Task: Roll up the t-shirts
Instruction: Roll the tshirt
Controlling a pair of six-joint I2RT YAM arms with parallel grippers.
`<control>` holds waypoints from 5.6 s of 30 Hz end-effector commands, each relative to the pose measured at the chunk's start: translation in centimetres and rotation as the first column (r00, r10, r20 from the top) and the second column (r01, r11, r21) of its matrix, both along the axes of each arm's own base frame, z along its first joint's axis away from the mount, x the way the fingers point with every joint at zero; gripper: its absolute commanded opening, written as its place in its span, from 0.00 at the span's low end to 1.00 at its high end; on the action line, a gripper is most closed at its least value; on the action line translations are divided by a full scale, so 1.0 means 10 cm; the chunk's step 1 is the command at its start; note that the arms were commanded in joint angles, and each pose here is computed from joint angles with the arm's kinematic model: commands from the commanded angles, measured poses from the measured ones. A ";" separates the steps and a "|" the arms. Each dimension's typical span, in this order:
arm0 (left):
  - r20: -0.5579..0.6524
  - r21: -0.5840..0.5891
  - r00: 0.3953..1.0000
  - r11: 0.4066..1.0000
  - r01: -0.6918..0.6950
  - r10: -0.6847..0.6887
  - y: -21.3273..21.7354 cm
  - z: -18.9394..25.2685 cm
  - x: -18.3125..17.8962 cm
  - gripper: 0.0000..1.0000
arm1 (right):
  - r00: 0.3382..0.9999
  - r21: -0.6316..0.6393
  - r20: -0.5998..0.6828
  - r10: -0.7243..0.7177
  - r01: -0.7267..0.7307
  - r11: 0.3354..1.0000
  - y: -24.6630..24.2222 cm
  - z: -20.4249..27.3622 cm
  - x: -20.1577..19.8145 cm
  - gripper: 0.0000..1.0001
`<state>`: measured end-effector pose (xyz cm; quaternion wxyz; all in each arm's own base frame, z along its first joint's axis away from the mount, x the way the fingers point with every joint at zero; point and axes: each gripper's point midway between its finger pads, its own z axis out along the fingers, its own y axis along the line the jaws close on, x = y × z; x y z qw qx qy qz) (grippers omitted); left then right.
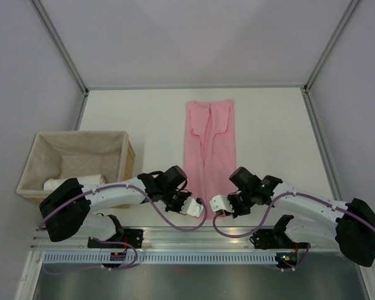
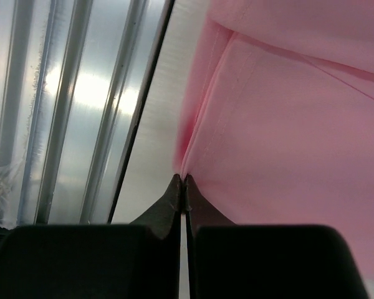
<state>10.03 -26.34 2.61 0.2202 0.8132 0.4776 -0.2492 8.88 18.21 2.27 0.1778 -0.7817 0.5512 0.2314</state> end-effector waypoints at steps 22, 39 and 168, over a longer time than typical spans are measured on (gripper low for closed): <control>-0.447 0.036 0.801 0.904 -0.427 0.397 -0.14 0.47 0.63 0.02 | 0.937 0.101 -0.183 -0.298 0.320 0.942 0.12 0.39 0.62 0.00; -0.475 0.117 0.697 0.824 -0.555 0.537 -0.04 0.29 1.02 0.02 | 0.832 0.105 -0.215 -0.512 0.541 0.835 0.02 0.36 1.09 0.00; -0.281 0.034 0.756 0.794 -0.607 0.591 0.02 0.28 1.38 0.37 | -0.093 -0.048 -0.490 -0.867 0.996 -0.080 -0.27 0.38 1.43 0.32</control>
